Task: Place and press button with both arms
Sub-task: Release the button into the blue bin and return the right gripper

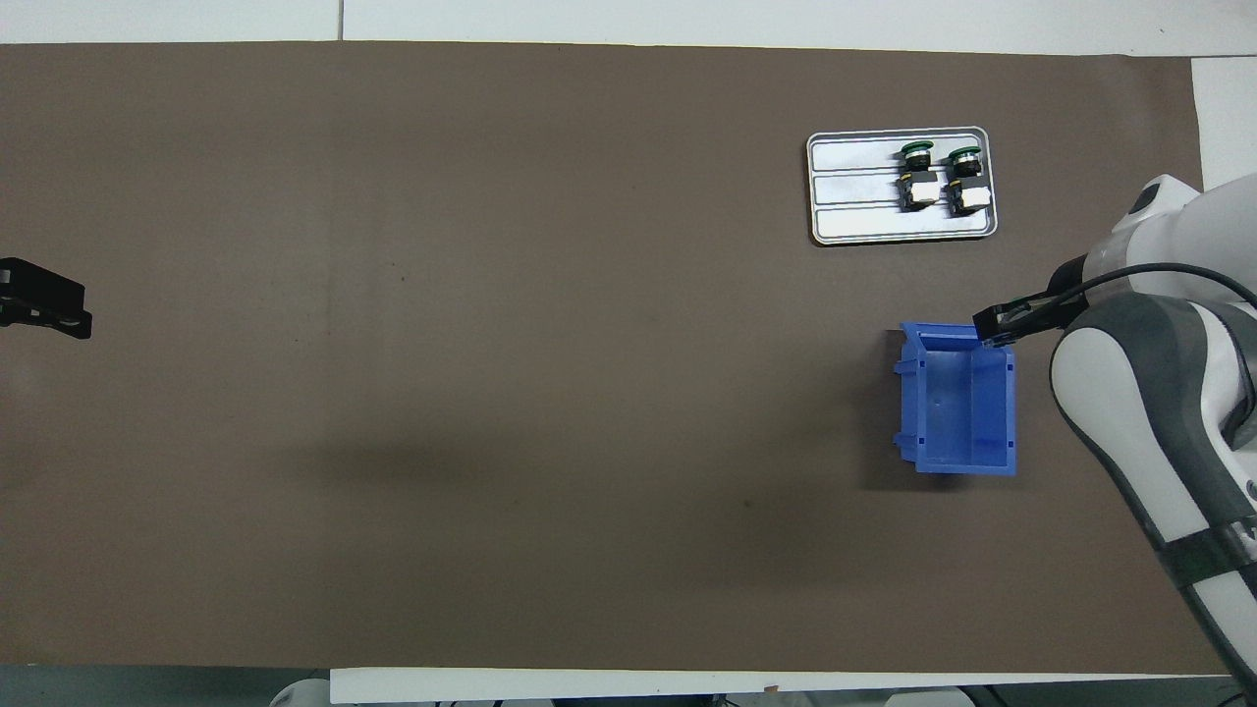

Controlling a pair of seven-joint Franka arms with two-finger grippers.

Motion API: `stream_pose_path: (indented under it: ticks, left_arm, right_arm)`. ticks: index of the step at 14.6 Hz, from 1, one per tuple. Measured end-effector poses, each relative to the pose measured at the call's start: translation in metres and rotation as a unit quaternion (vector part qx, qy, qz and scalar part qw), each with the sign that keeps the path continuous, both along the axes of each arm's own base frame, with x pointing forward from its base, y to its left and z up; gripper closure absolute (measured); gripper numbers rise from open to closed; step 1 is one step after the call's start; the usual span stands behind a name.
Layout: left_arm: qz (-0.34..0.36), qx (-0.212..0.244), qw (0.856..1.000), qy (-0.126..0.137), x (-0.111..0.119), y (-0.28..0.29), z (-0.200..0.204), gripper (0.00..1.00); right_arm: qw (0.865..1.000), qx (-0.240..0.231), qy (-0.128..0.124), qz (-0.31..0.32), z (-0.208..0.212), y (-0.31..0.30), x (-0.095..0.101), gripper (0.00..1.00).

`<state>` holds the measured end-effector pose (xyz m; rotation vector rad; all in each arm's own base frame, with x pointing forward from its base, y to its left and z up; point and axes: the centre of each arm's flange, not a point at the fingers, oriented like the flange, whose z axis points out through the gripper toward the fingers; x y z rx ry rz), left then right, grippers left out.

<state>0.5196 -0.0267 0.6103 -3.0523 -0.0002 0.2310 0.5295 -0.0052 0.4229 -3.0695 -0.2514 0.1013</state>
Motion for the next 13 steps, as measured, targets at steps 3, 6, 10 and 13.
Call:
stream_pose_path:
  ticks: [3, 6, 10, 13]
  left_arm:
    - [0.002, 0.000, 1.000, 0.000, 0.000, 0.003, 0.000, 0.00]
    - [0.003, 0.000, 1.000, 0.000, 0.000, 0.003, 0.000, 0.00]
    - [0.003, 0.000, 1.000, 0.000, 0.000, 0.003, 0.000, 0.00]
    - [0.003, 0.000, 1.000, 0.000, 0.000, 0.003, 0.000, 0.00]
  right_arm:
    - [1.000, -0.001, 0.001, 0.000, -0.020, 0.002, -0.008, 0.65]
    - [1.000, -0.002, 0.000, -0.003, -0.046, -0.001, -0.018, 0.65]
    - [1.000, -0.003, 0.008, -0.014, -0.055, 0.001, -0.023, 0.65]
    - [1.000, -0.003, 0.011, -0.017, -0.057, 0.002, -0.025, 0.63]
